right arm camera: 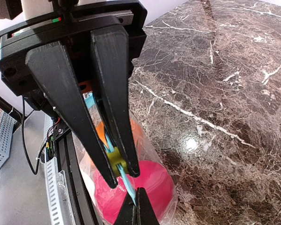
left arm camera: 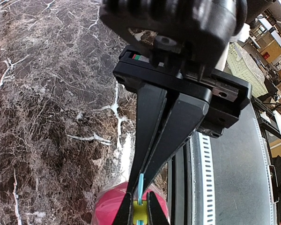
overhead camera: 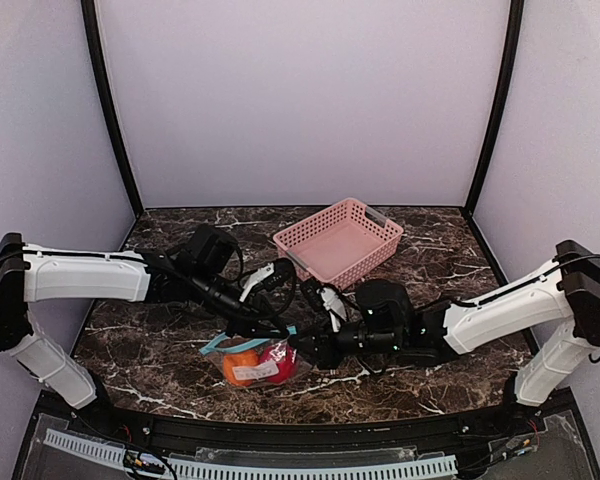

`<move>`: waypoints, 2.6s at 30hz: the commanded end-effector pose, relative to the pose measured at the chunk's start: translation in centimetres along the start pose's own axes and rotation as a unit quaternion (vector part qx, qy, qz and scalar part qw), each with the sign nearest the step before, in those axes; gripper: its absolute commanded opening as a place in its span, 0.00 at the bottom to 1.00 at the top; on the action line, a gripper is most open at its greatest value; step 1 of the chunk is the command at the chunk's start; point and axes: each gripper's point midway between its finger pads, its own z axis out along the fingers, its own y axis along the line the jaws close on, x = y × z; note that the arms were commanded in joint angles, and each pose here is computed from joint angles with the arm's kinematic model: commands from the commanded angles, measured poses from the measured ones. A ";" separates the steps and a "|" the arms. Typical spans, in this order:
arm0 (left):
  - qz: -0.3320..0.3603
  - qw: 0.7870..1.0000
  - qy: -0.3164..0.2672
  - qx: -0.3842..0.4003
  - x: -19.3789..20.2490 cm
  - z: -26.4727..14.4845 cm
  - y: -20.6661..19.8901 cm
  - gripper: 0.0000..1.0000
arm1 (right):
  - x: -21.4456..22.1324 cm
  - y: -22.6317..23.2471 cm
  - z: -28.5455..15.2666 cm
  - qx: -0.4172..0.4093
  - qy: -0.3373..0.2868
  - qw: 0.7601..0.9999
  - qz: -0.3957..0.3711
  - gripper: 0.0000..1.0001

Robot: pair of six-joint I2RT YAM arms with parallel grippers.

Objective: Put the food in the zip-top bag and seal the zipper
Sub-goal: Zip the zipper of the food storage bag.

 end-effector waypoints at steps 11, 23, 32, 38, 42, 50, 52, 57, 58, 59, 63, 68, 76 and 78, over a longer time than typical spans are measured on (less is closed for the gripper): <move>-0.012 1.000 0.012 -0.006 1.4 -1.7 -0.5 0.01 | 0.9 -2.5 -1.8 0.056 -0.008 0.998 0.026 0.00; -0.024 0.999 0.023 -0.025 2.8 -2.1 -0.3 0.01 | 0.7 -4.2 -2.5 0.100 -0.010 0.994 0.043 0.00; -0.029 0.998 0.030 -0.043 3.5 -2.4 -0.1 0.01 | 0.3 -6.0 -3.5 0.142 -0.014 0.988 0.055 0.00; -0.036 0.997 0.033 -0.051 4.0 -2.5 0.1 0.01 | 0.2 -7.0 -4.1 0.165 -0.015 0.984 0.065 0.00; -0.042 0.996 0.035 -0.063 4.4 -2.6 0.4 0.01 | 0.0 -7.5 -4.3 0.178 -0.015 0.981 0.072 0.00; -0.054 0.994 0.039 -0.084 5.1 -2.9 0.8 0.01 | -0.1 -8.4 -4.6 0.194 -0.014 0.977 0.083 0.00; -0.056 0.994 0.040 -0.087 5.2 -2.9 0.9 0.01 | 0.0 -8.6 -4.7 0.196 -0.013 0.977 0.086 0.00; -0.060 0.993 0.039 -0.094 5.4 -3.2 0.9 0.01 | 0.1 -9.1 -4.9 0.206 -0.011 0.974 0.091 0.00; -0.060 0.993 0.039 -0.095 5.5 -3.2 0.9 0.01 | 0.1 -9.1 -4.9 0.208 -0.011 0.974 0.092 0.00; -0.062 0.993 0.040 -0.096 5.6 -3.2 0.9 0.01 | 0.1 -9.2 -5.0 0.209 -0.010 0.973 0.092 0.00; -0.065 0.992 0.038 -0.100 5.7 -3.4 0.9 0.01 | -0.1 -9.0 -5.0 0.206 -0.013 0.975 0.087 0.00; -0.069 0.992 0.039 -0.103 6.1 -3.5 0.8 0.01 | -0.1 -9.6 -5.3 0.214 -0.012 0.973 0.091 0.00; -0.070 0.991 0.041 -0.109 6.4 -3.8 0.7 0.01 | -0.1 -10.3 -5.9 0.224 -0.015 0.969 0.098 0.00; -0.071 0.991 0.041 -0.109 6.5 -3.8 0.8 0.01 | -0.2 -10.4 -5.9 0.227 -0.015 0.969 0.099 0.00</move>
